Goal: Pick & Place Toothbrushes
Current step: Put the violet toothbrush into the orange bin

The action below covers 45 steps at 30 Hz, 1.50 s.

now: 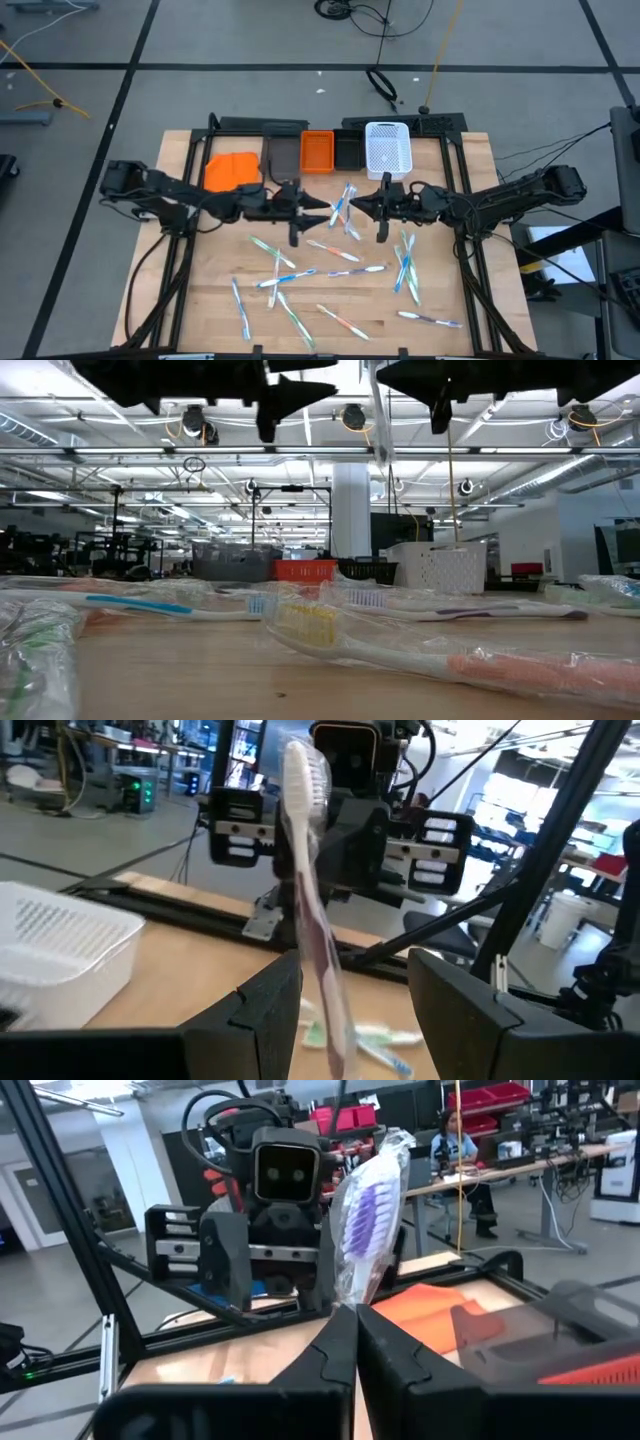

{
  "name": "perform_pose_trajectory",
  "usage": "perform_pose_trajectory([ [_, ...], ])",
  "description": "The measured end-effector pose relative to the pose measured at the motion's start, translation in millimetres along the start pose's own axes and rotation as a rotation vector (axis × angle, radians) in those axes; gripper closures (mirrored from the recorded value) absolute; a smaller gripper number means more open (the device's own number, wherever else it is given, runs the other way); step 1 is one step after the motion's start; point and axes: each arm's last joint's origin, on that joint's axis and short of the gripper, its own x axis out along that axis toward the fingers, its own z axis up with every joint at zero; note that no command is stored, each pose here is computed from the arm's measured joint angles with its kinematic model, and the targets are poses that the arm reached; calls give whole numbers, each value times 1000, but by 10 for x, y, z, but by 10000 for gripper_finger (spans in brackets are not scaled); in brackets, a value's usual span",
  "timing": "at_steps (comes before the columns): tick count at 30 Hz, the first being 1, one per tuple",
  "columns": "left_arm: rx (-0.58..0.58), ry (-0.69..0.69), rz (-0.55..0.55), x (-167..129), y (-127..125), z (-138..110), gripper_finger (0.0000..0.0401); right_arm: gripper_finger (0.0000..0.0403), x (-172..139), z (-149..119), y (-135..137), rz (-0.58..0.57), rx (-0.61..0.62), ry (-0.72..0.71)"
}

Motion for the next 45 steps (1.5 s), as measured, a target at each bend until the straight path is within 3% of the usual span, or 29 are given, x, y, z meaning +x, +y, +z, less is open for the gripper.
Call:
perform_pose_trajectory([
  [15,-11,29,-21,507,34,-86,215,403,2,12,3,1,-38,-8],
  [45,-10,44,32,522,122,-73,215,403,-3,24,32,16,-38,-21],
])
